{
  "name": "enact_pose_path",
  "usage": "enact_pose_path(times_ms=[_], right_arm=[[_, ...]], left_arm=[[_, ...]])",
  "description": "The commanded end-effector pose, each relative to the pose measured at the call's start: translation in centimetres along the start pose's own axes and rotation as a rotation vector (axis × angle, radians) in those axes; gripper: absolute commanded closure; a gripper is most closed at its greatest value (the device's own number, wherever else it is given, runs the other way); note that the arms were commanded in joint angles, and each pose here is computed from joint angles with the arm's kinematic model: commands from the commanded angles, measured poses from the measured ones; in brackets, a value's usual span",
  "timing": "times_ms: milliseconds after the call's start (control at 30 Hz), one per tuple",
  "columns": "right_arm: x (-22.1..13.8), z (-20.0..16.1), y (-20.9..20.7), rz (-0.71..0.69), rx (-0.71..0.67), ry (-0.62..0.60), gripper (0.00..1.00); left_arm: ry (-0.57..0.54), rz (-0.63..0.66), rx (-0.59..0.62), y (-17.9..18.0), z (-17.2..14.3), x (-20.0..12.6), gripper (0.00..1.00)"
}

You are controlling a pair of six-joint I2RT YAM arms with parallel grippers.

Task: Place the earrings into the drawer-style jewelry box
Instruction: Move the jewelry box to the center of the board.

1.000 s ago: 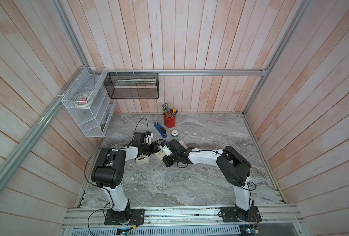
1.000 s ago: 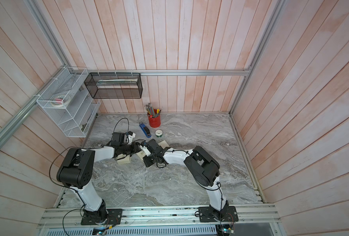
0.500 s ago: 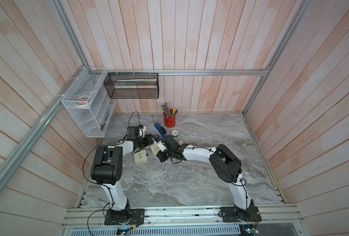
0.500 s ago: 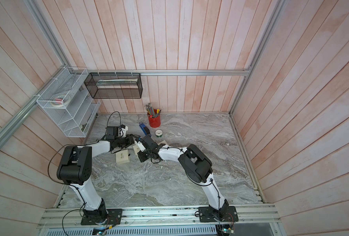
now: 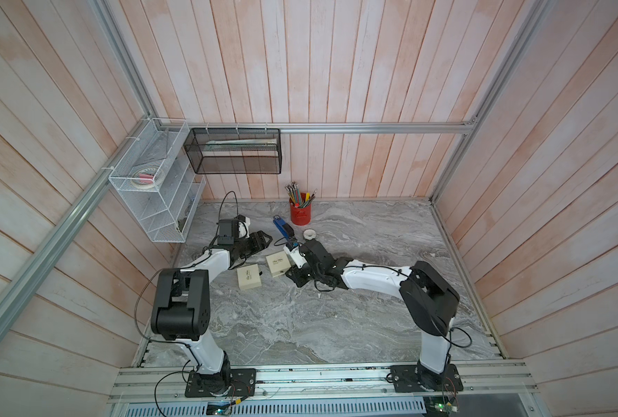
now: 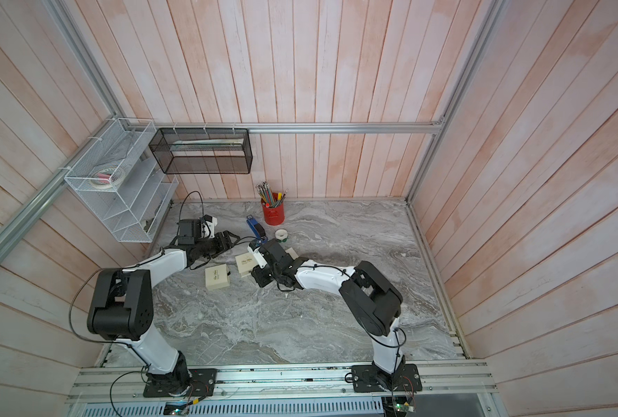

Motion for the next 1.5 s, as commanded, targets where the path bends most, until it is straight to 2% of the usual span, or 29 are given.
enact_pose_path(times_ms=[0,133,367,533,733,900,1100,1467], right_arm=[[-3.6,2.4,-1.9,-0.064,0.051,-0.198,0.6],[-6.8,3.0,-5.7,-0.128,0.16,-0.268,0.58],[-7.8,3.0,-12.7,-0.132,0.364,-0.213,0.56],[-7.3,2.8,-14.7,-0.174,0.393,-0.175,0.55],[-6.3,1.8,-15.3,-0.195,0.427,-0.128,0.55],[-5.7,1.4,-15.9,-0.23,0.438,-0.1,0.52],[-4.7,1.5,-16.3,-0.221,0.431,-0.064,0.41],[-2.7,1.7,-16.5,-0.148,0.405,0.006,0.42]], left_arm=[[-0.026,0.017,0.051,-1.6,-0.2,-1.6,0.22],[-0.005,-0.011,0.151,-5.1,-1.2,-1.3,0.24],[0.087,-0.141,0.202,-8.9,-4.0,3.2,0.3],[0.161,-0.184,0.235,-10.6,-4.8,7.2,0.31],[0.241,-0.101,0.195,-9.7,-5.3,10.6,0.31],[0.273,-0.043,0.178,-8.7,-6.2,11.1,0.31],[0.28,-0.005,0.171,-8.0,-7.0,10.4,0.31],[0.294,0.021,0.152,-6.6,-8.5,8.5,0.31]])
Point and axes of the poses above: each gripper's point midway between its finger pads, its own x axis out along the fingers, its own y axis along the line the jaws close on, z = x × y, the point moved 8 cm from there along -x, back along the fingers, and after that the axes turned 11 degrees about x, right-handed, at the moved point
